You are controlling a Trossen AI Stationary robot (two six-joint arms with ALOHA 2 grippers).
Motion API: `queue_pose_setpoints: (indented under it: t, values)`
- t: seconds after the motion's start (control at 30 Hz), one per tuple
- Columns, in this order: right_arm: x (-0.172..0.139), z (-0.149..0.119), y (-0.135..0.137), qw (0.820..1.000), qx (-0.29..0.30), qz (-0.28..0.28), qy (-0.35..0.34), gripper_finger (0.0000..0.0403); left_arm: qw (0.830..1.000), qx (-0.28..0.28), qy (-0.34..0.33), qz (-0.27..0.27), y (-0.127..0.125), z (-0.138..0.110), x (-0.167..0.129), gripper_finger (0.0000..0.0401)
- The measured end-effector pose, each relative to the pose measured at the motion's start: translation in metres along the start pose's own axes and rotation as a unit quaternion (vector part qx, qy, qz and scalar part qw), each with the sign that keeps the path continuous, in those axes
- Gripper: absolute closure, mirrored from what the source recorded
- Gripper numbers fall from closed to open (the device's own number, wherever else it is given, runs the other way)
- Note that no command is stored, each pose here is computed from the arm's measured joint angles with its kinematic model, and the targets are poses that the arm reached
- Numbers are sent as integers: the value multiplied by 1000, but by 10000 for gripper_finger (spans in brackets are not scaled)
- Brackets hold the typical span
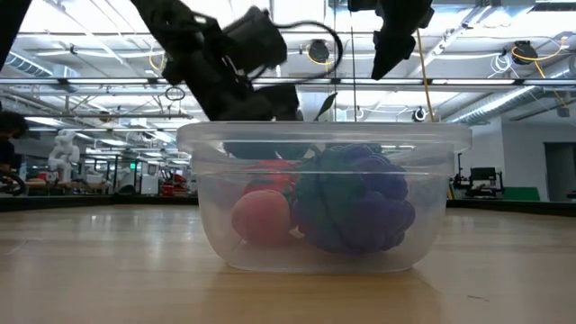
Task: Pick and placing Produce into tupperware
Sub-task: Put the red strawberry into the transparent container
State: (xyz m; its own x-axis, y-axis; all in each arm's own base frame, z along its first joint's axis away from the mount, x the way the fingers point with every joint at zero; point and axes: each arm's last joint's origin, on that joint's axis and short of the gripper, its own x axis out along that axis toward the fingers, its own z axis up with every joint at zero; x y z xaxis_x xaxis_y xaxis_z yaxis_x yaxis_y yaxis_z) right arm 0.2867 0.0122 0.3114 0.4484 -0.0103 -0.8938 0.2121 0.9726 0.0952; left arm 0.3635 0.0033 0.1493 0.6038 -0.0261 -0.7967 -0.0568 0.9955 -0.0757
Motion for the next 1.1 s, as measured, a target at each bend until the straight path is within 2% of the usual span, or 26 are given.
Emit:
queue_pose_setpoints:
  t: [0.2, 0.47, 0.77, 0.93, 1.1]
  values:
    - [0, -1, -1, 1000, 0, -14, 3, 222, 1000, 5, -9, 17, -5, 9, -44, 246]
    - [0, -5, -19, 997, 15, -73, 30, 222, 999, 32, -32, 24, -34, 10, -95, 246]
    - [-1, -1, -44, 994, 51, -92, 32, 222, 996, 74, -36, -27, -91, -2, -104, 247]
    - [-2, 1, -59, 992, 70, -102, 30, 222, 992, 93, -67, -54, -122, -7, -110, 247]
    - [-3, 3, -77, 988, 98, -114, 24, 222, 987, 104, -104, -69, -142, -9, -116, 247]
